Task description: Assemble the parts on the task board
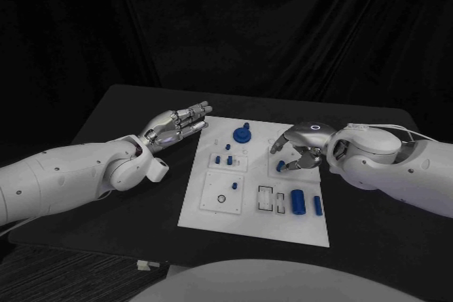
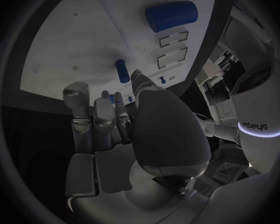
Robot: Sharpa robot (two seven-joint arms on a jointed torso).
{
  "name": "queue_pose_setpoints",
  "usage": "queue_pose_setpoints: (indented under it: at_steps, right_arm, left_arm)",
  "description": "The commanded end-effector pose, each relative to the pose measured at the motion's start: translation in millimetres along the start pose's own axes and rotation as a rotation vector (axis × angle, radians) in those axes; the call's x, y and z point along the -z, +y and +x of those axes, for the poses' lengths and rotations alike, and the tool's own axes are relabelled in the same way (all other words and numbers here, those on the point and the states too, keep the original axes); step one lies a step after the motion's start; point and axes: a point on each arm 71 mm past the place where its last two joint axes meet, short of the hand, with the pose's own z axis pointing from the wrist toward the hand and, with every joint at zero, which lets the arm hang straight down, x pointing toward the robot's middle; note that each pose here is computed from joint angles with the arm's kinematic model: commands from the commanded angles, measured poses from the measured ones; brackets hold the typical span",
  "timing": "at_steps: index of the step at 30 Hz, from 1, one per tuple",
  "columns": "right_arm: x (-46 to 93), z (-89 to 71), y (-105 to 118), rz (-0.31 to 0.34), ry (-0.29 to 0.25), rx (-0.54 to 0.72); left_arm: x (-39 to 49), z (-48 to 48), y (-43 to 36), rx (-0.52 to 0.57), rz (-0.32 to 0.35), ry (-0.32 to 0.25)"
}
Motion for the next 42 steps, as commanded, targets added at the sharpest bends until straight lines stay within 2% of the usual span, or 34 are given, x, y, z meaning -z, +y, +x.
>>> queue_pose_setpoints:
  at_steps: [1, 20, 42]
  right_arm:
    - [-1.1, 5.1, 1.0, -0.012, 0.013, -0.015]
    - [-7.4, 18.8, 7.3, -0.042, 0.028, -0.031]
    - [-8.3, 24.1, 2.8, 0.046, 0.079, -0.029]
  left_arm:
    - [-0.1, 1.4, -7.4, 0.015, 0.111, 0.006]
    - [1.0, 0.6, -5.5, 0.018, 0.105, 0.007]
    - [1.0, 1.5, -3.8, 0.027, 0.094, 0.016]
